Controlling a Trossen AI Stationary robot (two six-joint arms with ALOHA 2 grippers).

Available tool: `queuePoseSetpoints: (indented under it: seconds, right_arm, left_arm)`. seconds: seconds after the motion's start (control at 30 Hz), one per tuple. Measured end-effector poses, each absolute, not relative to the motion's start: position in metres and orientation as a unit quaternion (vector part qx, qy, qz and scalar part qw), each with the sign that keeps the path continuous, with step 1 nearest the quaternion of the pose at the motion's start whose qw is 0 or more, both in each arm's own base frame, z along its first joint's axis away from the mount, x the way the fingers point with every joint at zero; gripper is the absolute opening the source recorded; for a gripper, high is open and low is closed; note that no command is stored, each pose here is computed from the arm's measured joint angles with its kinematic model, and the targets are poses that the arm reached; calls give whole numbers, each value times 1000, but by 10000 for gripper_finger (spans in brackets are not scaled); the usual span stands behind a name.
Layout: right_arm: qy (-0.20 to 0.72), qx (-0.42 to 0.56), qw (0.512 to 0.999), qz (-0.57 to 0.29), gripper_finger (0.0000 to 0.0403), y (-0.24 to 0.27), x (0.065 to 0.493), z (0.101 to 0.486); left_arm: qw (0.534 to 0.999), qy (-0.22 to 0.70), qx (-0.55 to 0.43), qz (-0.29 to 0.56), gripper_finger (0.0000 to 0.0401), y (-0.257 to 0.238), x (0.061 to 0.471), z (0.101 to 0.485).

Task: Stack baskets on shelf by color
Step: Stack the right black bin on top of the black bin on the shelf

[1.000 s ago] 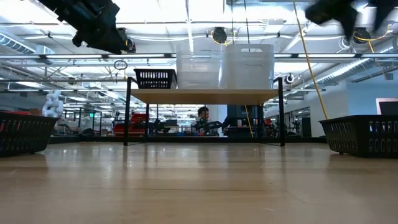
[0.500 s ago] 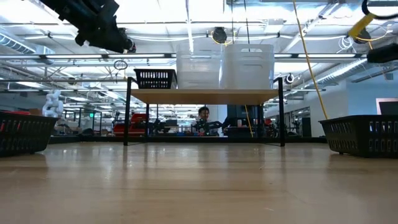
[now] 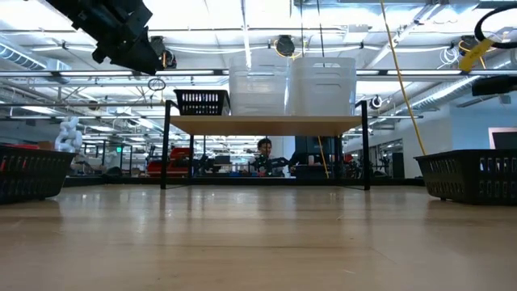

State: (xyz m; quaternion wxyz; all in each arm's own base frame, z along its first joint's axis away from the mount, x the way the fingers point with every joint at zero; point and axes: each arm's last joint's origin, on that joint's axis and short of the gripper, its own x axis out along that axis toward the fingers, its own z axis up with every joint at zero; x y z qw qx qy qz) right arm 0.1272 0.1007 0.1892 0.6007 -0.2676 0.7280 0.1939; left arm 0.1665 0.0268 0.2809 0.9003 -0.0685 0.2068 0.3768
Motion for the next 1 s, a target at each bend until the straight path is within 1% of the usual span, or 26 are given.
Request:
queuePoseSetpoints:
  seconds: [0.1, 0.17, 0.23, 0.33, 0.4, 0.5, 0.57, 0.63, 0.7, 0.8, 0.87, 1.0]
  right_arm:
    - [727, -270, 604, 183, 126, 100, 128, 189]
    - [726, -264, 608, 181, 110, 99, 129, 189]
    - [711, -254, 628, 188, 80, 100, 136, 188]
    - [661, -254, 672, 218, 24, 103, 150, 187]
    - [633, -261, 689, 238, 10, 105, 158, 187]
    - [600, -253, 720, 241, 20, 105, 170, 187]
    - [557, -235, 759, 239, 23, 107, 181, 190]
    - [518, -216, 790, 246, 15, 108, 192, 193]
    - [486, -197, 808, 268, 6, 109, 199, 197]
    - [455, -173, 827, 282, 8, 109, 207, 201]
    - [443, -167, 836, 276, 13, 107, 210, 202]
    - [446, -176, 833, 277, 32, 104, 211, 202]
  left_arm:
    - [896, 218, -74, 381, 175, 27, 165, 278]
    - [893, 222, -78, 383, 175, 27, 164, 277]
    - [892, 226, -80, 384, 175, 27, 163, 276]
    - [890, 227, -85, 386, 175, 26, 163, 276]
    - [891, 228, -85, 384, 175, 26, 163, 275]
    - [893, 228, -84, 378, 175, 23, 163, 275]
    - [894, 228, -83, 375, 175, 22, 163, 275]
    - [896, 227, -83, 373, 175, 22, 164, 276]
    - [896, 226, -83, 373, 175, 22, 164, 276]
    - [896, 226, -83, 373, 175, 22, 164, 276]
    - [896, 226, -83, 373, 175, 22, 164, 276]
    - [896, 226, -84, 373, 175, 22, 164, 276]
